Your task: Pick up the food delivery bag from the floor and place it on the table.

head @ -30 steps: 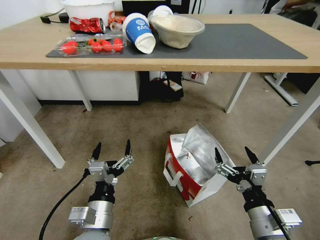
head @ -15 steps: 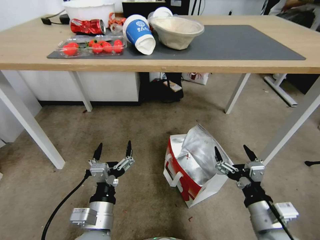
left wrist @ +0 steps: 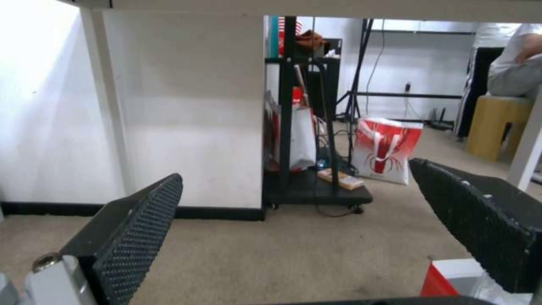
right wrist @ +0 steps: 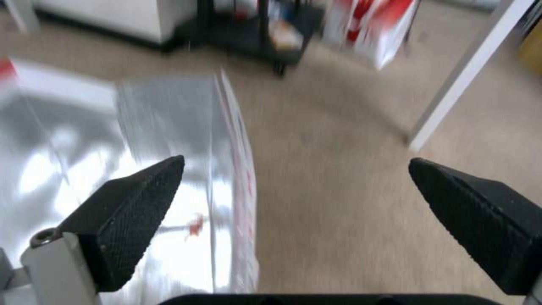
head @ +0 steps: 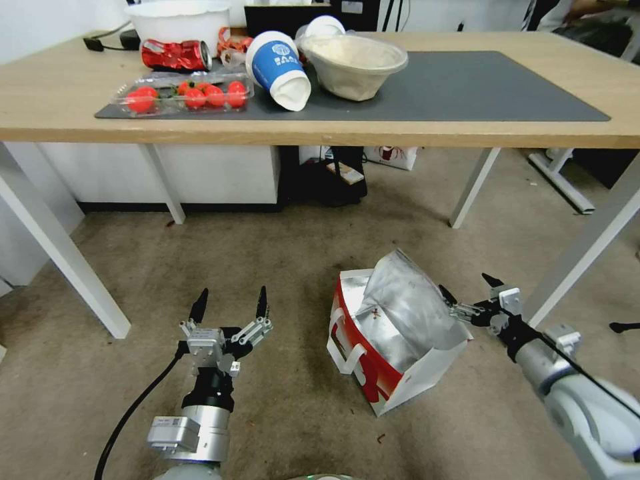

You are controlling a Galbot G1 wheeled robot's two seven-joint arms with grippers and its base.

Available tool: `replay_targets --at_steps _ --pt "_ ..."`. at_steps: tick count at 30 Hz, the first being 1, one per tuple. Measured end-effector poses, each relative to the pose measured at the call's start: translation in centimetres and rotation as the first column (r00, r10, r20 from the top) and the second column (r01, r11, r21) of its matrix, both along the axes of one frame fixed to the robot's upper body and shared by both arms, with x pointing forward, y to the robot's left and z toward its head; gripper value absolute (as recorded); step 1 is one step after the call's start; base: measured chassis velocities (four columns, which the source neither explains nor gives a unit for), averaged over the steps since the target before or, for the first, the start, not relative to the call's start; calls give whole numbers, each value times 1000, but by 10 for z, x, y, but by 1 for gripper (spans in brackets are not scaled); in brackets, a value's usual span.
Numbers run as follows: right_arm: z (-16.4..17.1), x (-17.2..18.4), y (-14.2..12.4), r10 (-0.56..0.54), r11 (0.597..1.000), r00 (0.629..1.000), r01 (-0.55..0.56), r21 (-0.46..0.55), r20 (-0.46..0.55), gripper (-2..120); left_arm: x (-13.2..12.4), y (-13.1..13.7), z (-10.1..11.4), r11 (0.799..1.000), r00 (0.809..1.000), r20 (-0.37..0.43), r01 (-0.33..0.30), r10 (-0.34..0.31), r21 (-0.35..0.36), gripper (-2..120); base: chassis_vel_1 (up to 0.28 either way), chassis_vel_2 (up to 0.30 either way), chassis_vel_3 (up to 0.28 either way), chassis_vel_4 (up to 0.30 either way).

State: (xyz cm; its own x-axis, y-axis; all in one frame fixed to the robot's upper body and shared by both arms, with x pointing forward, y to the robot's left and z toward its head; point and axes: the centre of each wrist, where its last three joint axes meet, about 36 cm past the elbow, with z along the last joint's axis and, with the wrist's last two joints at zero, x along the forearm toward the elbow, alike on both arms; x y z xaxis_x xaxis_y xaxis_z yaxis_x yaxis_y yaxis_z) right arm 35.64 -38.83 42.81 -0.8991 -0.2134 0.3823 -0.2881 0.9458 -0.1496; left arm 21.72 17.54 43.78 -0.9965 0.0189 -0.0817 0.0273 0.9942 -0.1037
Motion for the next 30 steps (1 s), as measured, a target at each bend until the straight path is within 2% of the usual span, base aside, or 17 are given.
replay_targets --at_steps 1,7,12,17,30 --pt "0 0 0 0 1000 1000 0 0 0 100 0 0 0 1000 1000 0 0 0 0 100 0 0 0 0" --pt "-1 22 -19 64 998 987 -62 17 -146 100 -2 -4 1 1000 1000 -5 -19 19 -4 100 0 0 0 0" --pt "-14 31 -24 99 995 976 -99 8 -196 100 -2 -4 0 999 999 -8 -33 33 -5 100 0 0 0 0" --pt "-30 35 -21 165 985 960 -170 -2 -225 100 -3 -3 0 999 999 -10 -38 38 -5 100 0 0 0 0" --pt "-58 43 -4 170 983 947 -181 -15 -271 100 -3 -2 -3 998 998 -8 -54 54 -7 100 0 0 0 0"
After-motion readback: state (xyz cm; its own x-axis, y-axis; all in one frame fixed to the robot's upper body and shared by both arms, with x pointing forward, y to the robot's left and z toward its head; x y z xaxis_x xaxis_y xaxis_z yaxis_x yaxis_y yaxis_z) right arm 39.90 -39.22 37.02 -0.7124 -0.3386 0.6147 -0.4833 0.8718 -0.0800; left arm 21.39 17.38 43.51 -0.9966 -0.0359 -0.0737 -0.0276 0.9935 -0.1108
